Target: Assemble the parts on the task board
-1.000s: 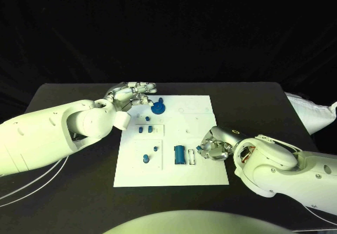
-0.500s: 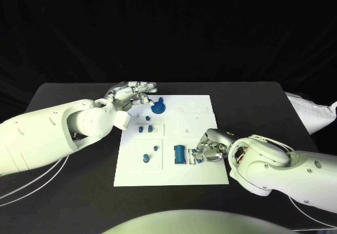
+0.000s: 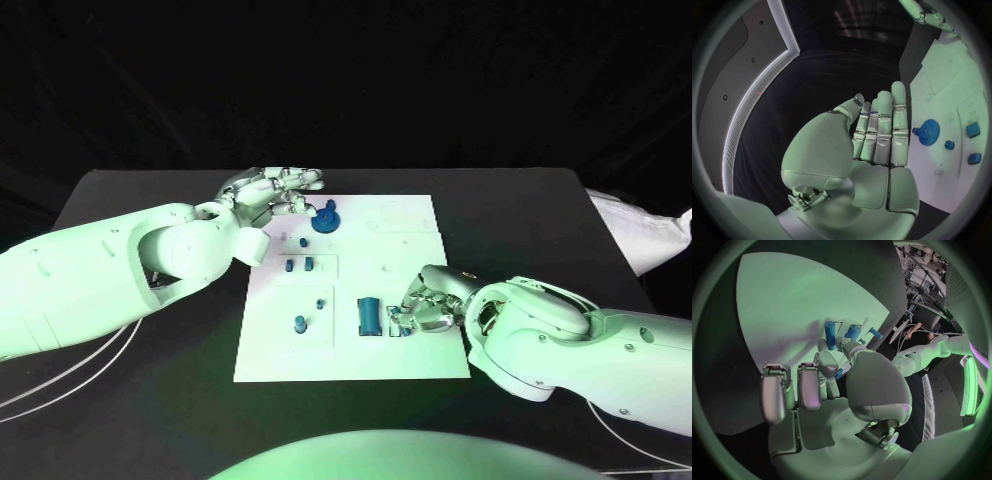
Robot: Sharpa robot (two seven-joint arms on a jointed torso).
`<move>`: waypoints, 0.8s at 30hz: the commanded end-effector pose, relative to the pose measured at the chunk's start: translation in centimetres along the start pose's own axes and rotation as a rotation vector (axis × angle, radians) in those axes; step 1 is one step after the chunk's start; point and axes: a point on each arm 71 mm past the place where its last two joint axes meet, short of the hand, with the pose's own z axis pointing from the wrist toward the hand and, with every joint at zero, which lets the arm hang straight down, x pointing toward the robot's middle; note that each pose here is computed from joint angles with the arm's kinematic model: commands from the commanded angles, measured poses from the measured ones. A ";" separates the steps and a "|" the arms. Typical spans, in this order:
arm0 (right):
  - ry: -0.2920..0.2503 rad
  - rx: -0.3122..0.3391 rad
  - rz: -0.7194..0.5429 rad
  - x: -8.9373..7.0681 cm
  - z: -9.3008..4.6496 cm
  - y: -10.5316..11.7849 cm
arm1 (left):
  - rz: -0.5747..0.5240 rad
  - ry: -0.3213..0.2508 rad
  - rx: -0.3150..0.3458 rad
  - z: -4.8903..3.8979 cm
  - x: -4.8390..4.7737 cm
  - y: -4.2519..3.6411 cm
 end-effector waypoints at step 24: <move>0.042 0.006 -0.022 0.6 0.4 0.5 | 0.006 0.046 0.000 0.04 0.45 -0.01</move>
